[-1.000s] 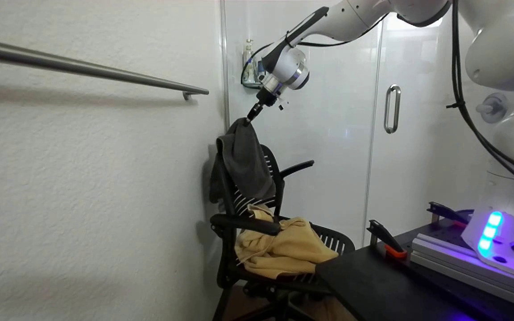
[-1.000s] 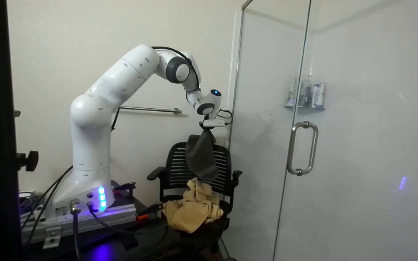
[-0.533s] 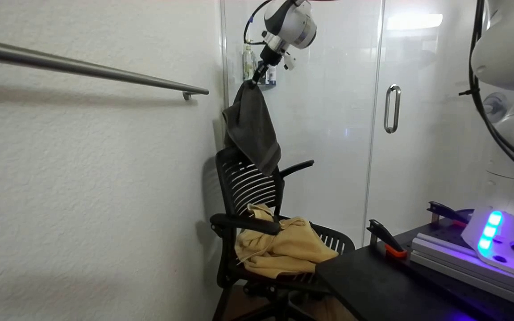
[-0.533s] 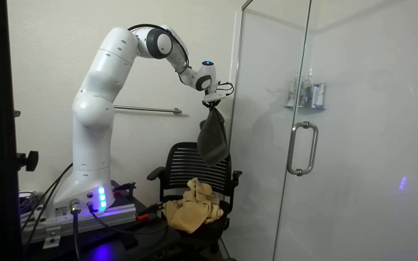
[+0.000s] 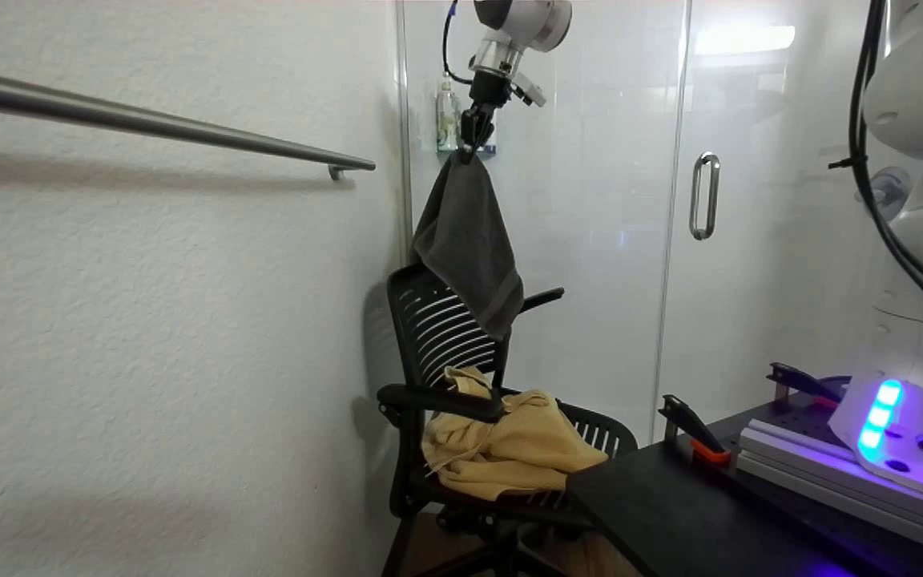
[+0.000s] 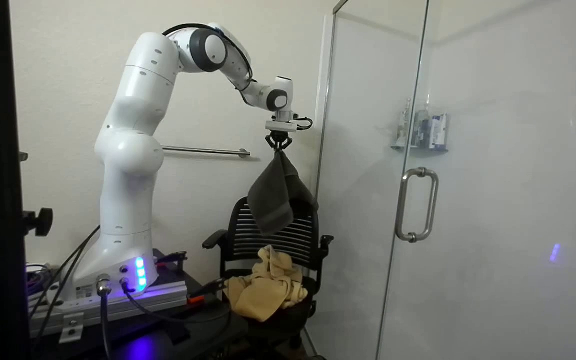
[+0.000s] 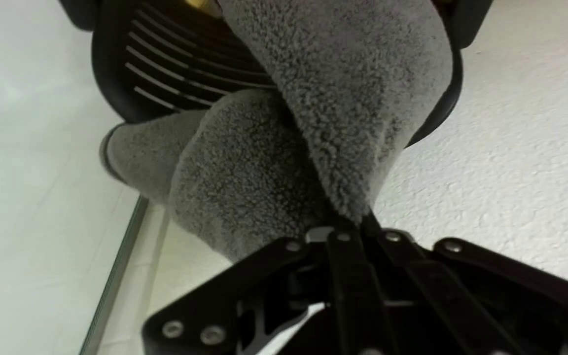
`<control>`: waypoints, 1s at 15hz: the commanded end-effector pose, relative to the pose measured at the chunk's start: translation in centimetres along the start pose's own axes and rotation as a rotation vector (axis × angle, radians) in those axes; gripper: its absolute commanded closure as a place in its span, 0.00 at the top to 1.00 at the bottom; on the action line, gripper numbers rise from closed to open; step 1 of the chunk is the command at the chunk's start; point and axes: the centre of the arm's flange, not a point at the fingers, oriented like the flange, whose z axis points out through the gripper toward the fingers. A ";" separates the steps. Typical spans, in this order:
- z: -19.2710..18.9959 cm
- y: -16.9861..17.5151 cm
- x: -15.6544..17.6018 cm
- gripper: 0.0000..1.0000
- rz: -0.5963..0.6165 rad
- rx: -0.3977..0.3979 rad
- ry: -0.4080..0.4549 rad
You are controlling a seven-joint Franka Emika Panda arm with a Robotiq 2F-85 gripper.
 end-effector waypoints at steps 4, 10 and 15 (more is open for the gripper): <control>4.7 1.5 -4.5 0.01 0.200 0.264 -0.099; 16.6 2.7 -8.9 0.01 0.059 0.362 -0.008; 23.2 2.7 -11.6 0.01 -0.007 0.365 -0.011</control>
